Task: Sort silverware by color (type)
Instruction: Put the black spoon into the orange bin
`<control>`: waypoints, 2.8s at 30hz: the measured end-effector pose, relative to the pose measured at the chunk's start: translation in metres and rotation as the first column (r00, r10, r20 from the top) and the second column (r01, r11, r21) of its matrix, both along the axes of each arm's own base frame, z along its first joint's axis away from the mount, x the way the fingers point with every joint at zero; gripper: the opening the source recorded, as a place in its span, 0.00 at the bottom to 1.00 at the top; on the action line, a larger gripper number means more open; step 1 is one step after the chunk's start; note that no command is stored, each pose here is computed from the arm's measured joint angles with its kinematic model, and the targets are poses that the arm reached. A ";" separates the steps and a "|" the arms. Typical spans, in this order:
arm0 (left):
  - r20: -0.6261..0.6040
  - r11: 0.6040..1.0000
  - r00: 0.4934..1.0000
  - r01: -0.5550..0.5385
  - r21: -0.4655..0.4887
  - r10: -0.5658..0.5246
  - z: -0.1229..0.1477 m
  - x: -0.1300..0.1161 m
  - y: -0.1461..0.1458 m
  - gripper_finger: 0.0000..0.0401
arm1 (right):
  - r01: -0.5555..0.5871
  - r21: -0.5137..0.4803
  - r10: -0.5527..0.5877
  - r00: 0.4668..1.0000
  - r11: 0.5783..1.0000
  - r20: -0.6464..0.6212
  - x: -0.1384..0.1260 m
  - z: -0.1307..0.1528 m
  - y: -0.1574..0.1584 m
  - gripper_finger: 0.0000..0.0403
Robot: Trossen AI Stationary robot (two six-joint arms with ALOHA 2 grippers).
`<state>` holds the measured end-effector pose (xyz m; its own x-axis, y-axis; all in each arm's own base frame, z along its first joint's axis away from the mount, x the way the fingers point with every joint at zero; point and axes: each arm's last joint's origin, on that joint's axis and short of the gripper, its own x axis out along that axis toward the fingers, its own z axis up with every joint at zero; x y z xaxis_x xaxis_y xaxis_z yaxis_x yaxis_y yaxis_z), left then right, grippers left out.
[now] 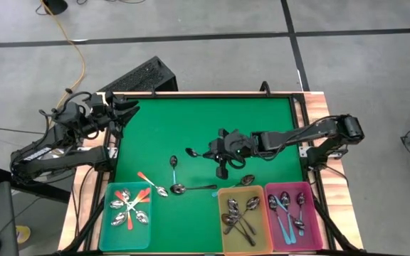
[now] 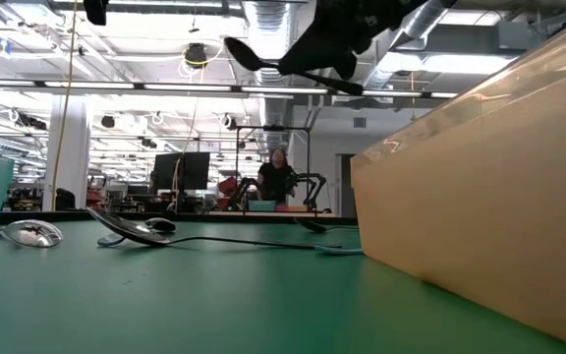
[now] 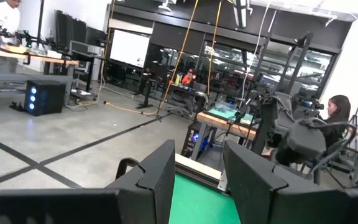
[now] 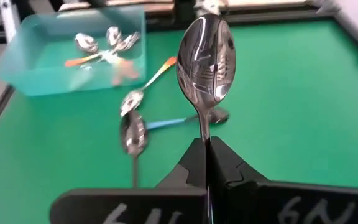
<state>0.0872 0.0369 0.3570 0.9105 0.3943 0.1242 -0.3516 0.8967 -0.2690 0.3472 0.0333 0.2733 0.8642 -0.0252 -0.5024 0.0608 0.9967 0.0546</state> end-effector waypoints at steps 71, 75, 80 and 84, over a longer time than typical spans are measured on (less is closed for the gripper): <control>0.045 0.997 0.999 -0.016 -0.081 0.020 0.001 0.000 0.001 0.30 | 0.533 0.411 -0.338 0.822 0.740 -0.458 -0.102 -0.055 0.182 0.03; 0.046 0.996 0.999 -0.016 -0.082 0.020 0.001 0.000 0.001 0.30 | 0.547 0.389 -0.341 0.806 0.742 -0.484 -0.100 -0.064 0.183 0.03; 0.049 0.996 0.999 -0.014 -0.090 0.019 0.001 0.000 0.001 0.30 | 0.558 0.364 -0.350 0.794 0.746 -0.497 -0.097 -0.071 0.184 0.03; 0.049 0.996 0.999 -0.014 -0.090 0.019 0.001 0.000 0.001 0.30 | 0.561 0.362 -0.355 0.792 0.745 -0.497 -0.096 -0.071 0.182 0.03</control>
